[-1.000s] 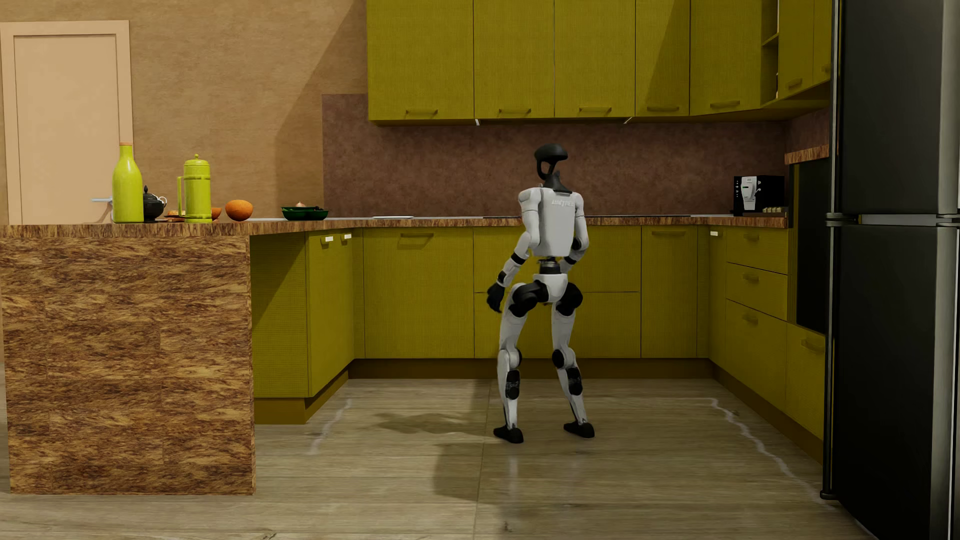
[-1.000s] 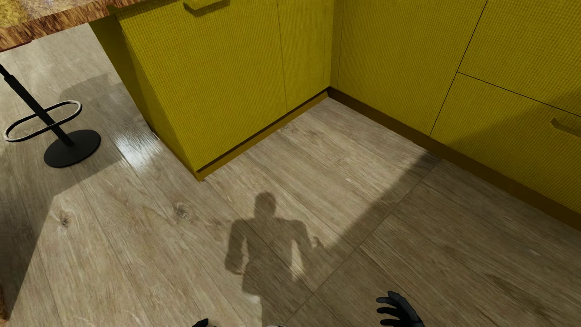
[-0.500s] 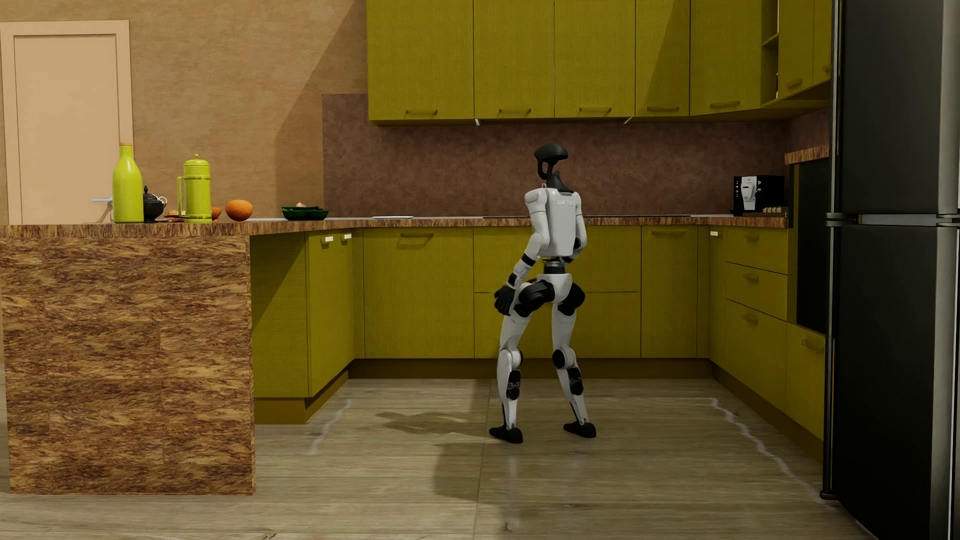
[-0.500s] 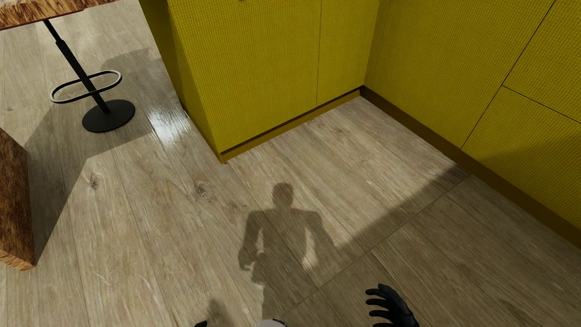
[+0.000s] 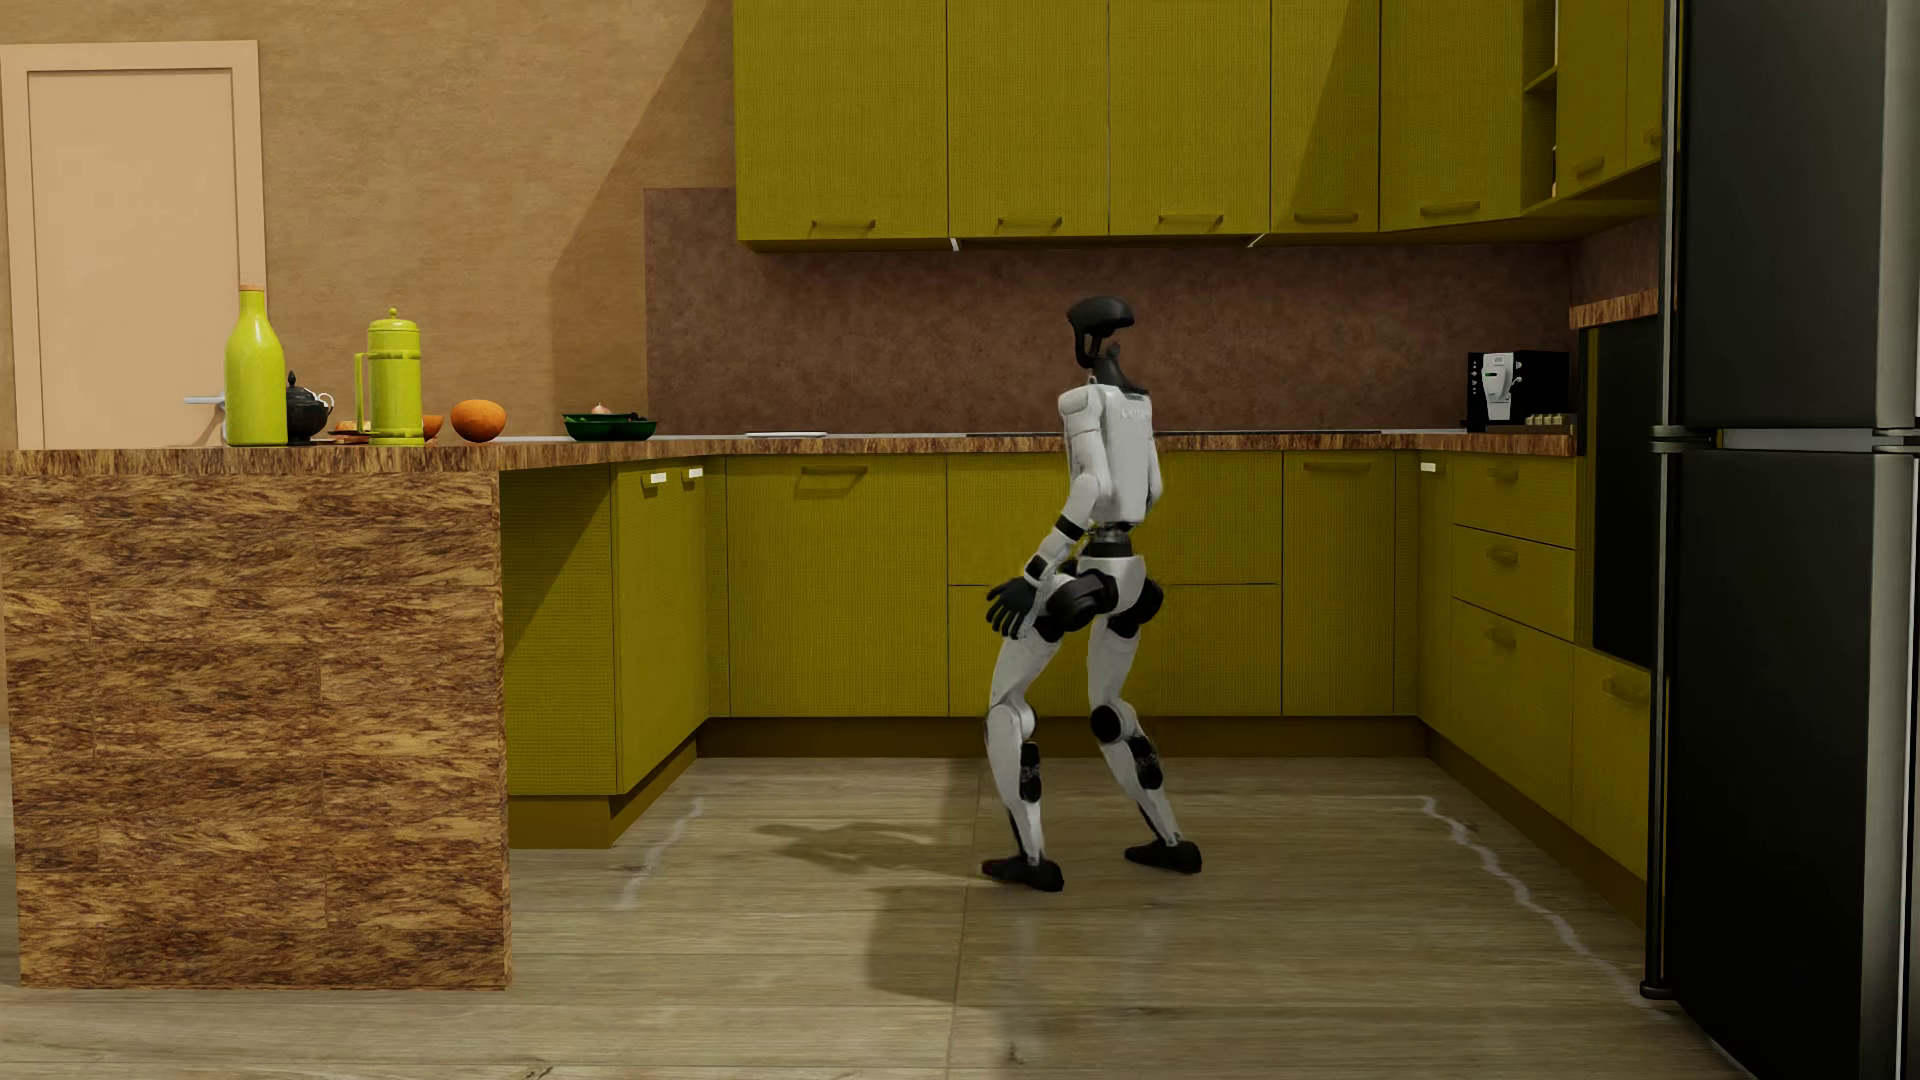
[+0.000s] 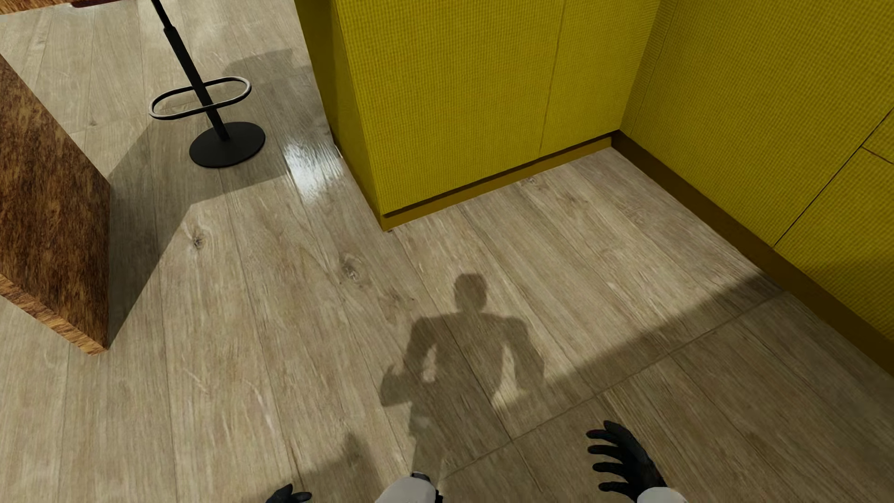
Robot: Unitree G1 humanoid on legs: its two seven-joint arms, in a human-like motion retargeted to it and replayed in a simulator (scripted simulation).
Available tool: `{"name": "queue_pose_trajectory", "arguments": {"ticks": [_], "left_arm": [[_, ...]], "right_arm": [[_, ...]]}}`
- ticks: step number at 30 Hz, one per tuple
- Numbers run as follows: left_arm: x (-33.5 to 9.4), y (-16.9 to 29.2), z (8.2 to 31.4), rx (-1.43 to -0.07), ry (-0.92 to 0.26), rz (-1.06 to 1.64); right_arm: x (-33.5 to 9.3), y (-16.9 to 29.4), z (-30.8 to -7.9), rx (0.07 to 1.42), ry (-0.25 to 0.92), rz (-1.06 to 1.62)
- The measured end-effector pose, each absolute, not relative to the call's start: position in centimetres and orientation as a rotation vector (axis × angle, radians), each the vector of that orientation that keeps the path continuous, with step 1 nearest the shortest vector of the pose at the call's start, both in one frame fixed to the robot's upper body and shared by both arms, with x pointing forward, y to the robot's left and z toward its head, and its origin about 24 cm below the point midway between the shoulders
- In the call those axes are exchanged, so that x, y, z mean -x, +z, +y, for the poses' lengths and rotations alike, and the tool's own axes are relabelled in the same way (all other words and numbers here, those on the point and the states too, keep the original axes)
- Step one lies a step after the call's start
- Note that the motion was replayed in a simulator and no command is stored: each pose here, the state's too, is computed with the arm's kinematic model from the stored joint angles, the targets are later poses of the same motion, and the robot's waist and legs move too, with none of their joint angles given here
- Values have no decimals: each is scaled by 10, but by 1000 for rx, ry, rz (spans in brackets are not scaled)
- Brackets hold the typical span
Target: Look left
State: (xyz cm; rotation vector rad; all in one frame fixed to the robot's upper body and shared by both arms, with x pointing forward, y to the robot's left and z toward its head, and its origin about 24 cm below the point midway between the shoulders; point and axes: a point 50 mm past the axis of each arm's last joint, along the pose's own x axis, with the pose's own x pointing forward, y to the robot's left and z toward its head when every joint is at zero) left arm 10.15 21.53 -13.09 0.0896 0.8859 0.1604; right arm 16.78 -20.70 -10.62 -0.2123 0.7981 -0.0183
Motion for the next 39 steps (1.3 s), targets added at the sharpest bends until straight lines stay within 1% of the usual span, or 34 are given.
{"name": "queue_pose_trajectory", "arguments": {"ticks": [1, 2, 3, 4, 5, 7, 8, 9, 10, 11, 12, 13, 14, 16, 17, 18, 19, 20, 21, 23, 25, 26, 27, 28, 29, 30, 31, 32, 33, 34, 35, 37, 38, 39], "left_arm": [[-107, -131, 214, -79, 149, 883], [-105, -133, 202, -17, 137, 888], [-103, -134, 199, -5, 125, 896], [-106, -132, 196, 21, 163, 878], [-110, -131, 191, -27, 139, 877], [-98, -136, 201, -104, 122, 954], [-91, -139, 204, -86, 140, 1002], [-84, -142, 196, -52, 116, 1045], [-85, -143, 193, -28, 116, 1063], [-87, -142, 192, -60, 88, 1072], [-85, -143, 202, -94, 82, 1090], [-89, -142, 212, -134, 70, 1089], [-99, -138, 213, -155, 50, 1045], [-81, -141, 201, -95, 52, 1018], [-79, -138, 203, -69, 105, 970], [-90, -136, 197, -82, 96, 932], [-103, -130, 198, -76, 110, 883], [-105, -128, 201, -103, 92, 875], [-112, -128, 209, -132, 79, 881], [-119, -128, 210, -99, 76, 881], [-100, -135, 193, -8, 60, 923], [-100, -134, 190, 46, 101, 902], [-97, -133, 192, 42, 109, 897], [-90, -134, 198, 28, 132, 916], [-83, -136, 203, -33, 118, 957], [-82, -137, 219, -125, 107, 999], [-85, -136, 229, -188, 104, 1020], [-84, -137, 230, -207, 107, 1035], [-75, -141, 217, -161, 111, 1048], [-72, -140, 212, -140, 119, 1034], [-75, -140, 209, -118, 150, 1019], [-97, -138, 194, -54, 135, 986], [-101, -136, 191, -59, 89, 985], [-92, -138, 200, -70, 75, 1026]], "right_arm": [[-168, -106, -190, 187, 9, 760], [-162, -110, -187, 195, 27, 757], [-154, -113, -193, 193, 12, 781], [-139, -119, -204, 206, -1, 827], [-127, -120, -214, 229, -3, 870], [-140, -116, -205, 204, 6, 849], [-147, -113, -201, 192, 4, 820], [-147, -113, -205, 196, -4, 811], [-147, -113, -209, 199, -12, 806], [-157, -114, -206, 193, -13, 803], [-168, -107, -199, 191, 8, 758], [-173, -102, -197, 195, 21, 727], [-169, -104, -196, 190, 20, 735], [-154, -112, -203, 214, 15, 820], [-137, -119, -217, 239, 5, 885], [-126, -122, -229, 253, -14, 931], [-127, -122, -231, 251, -21, 943], [-139, -120, -221, 224, -23, 913], [-153, -115, -206, 187, -24, 852], [-161, -108, -192, 147, -30, 761], [-149, -111, -198, 162, -46, 775], [-146, -113, -206, 192, -44, 799], [-152, -111, -208, 209, -28, 793], [-163, -108, -207, 210, -17, 772], [-168, -104, -204, 206, -4, 743], [-170, -105, -194, 192, 16, 732], [-169, -105, -187, 178, 22, 722], [-165, -106, -180, 153, 16, 729], [-160, -109, -188, 168, 10, 749], [-149, -112, -202, 183, -15, 781], [-137, -117, -214, 214, -13, 825], [-136, -116, -215, 238, 8, 852], [-143, -116, -213, 229, 5, 852], [-156, -111, -207, 217, 11, 816]]}}
